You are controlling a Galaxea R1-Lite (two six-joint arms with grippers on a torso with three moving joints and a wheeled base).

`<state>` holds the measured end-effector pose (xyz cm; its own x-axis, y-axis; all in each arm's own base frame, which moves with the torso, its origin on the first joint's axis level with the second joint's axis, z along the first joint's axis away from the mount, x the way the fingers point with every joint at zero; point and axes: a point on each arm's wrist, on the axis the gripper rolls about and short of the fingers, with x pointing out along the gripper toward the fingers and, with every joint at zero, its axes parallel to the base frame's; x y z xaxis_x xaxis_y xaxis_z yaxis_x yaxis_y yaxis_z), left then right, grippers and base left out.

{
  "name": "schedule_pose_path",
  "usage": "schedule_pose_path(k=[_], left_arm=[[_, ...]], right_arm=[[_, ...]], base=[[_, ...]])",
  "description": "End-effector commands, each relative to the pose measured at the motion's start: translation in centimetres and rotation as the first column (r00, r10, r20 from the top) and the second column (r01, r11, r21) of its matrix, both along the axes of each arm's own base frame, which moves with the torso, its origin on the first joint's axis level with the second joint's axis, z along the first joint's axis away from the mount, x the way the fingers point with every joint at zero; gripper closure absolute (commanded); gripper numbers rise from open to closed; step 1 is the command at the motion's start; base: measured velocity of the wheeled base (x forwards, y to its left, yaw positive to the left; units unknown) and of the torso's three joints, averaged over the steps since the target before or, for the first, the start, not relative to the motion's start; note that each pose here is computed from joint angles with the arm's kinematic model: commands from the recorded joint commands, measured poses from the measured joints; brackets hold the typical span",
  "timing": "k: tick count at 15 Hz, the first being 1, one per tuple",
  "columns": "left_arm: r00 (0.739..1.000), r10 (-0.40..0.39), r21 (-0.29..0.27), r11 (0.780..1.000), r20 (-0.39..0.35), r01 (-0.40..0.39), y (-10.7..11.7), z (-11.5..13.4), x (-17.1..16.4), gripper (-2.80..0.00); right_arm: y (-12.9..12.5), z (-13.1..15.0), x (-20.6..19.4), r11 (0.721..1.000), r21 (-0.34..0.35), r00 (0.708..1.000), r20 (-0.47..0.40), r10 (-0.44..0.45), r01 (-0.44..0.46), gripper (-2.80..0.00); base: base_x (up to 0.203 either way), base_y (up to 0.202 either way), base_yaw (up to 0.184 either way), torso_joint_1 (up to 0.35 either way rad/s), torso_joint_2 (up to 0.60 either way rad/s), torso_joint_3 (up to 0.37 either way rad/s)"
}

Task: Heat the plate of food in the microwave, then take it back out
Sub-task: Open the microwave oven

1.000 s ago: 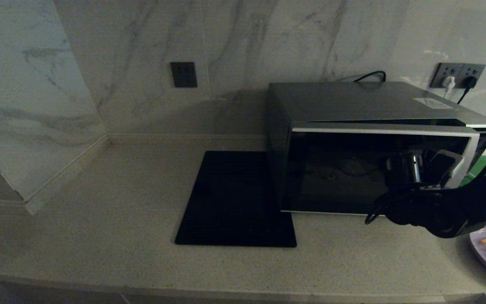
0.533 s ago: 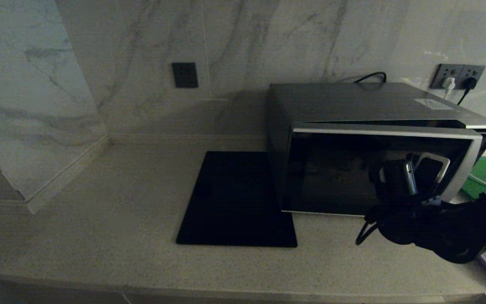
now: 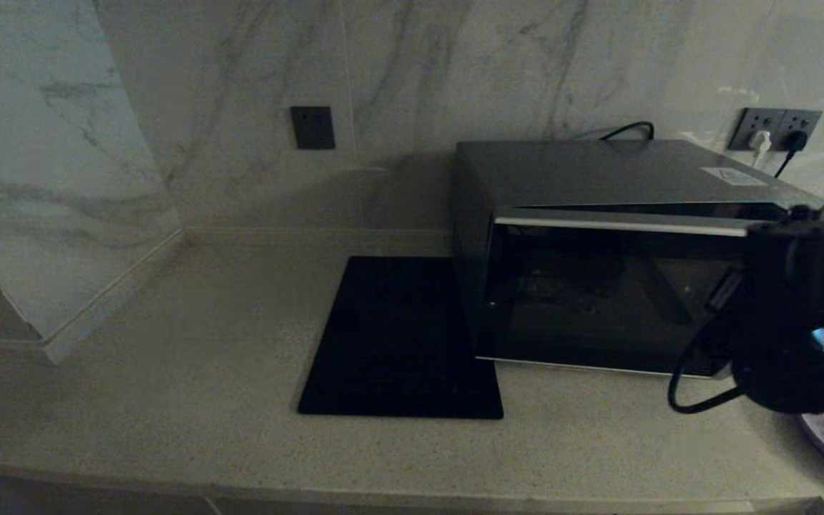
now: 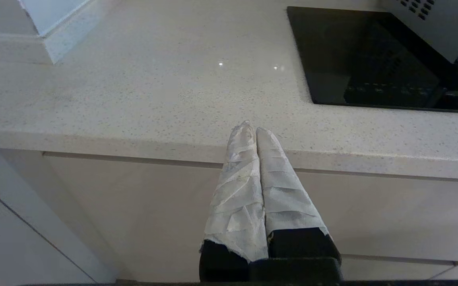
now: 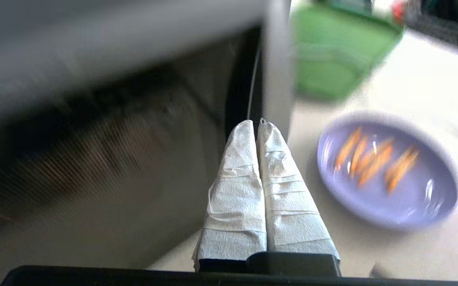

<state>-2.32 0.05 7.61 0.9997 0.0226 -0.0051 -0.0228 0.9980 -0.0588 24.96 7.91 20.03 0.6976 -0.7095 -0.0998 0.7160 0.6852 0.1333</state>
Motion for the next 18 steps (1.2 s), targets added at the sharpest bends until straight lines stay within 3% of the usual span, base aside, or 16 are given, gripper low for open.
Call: schedule_pose_path(k=[1,4,7,10,13,15,18], left_arm=[[1.000,0.000,-0.001,1.000,0.001,0.000,0.0,0.0,0.0,0.00],[1.000,0.000,-0.001,1.000,0.002,0.000,0.0,0.0,0.0,0.00],[1.000,0.000,-0.002,1.000,0.002,0.000,0.0,0.0,0.0,0.00],[1.000,0.000,-0.002,1.000,0.005,0.000,0.0,0.0,0.0,0.00],[1.000,0.000,-0.002,1.000,0.005,0.000,0.0,0.0,0.0,0.00],[1.000,0.000,-0.002,1.000,0.005,0.000,0.0,0.0,0.0,0.00],[1.000,0.000,-0.002,1.000,0.005,0.000,0.0,0.0,0.0,0.00]], right_arm=[[-1.9,8.4,-4.7,1.000,0.009,0.981,0.194,0.011,-0.013,0.00],[-3.0,16.1,-7.4,0.999,-0.034,0.955,0.296,0.024,-0.014,0.00],[-4.1,19.8,-6.6,0.995,-0.095,0.976,0.217,-0.006,0.027,0.00],[-4.8,19.6,-1.7,0.984,-0.176,1.000,0.002,-0.022,0.022,0.00],[-5.9,18.2,1.0,0.981,-0.191,0.987,-0.161,-0.015,-0.017,0.00],[-6.1,18.1,1.0,0.987,-0.148,0.978,-0.204,0.033,-0.064,0.00],[-6.6,19.2,0.4,0.993,-0.022,0.976,-0.188,0.110,-0.116,0.00]], base=[[0.000,0.000,0.000,0.000,0.00,0.000],[0.000,0.000,0.000,0.000,0.00,0.000],[0.000,0.000,0.000,0.000,0.00,0.000],[0.000,0.000,0.000,0.000,0.00,0.000],[0.000,0.000,0.000,0.000,0.00,0.000],[0.000,0.000,0.000,0.000,0.00,0.000],[0.000,0.000,0.000,0.000,0.00,0.000]])
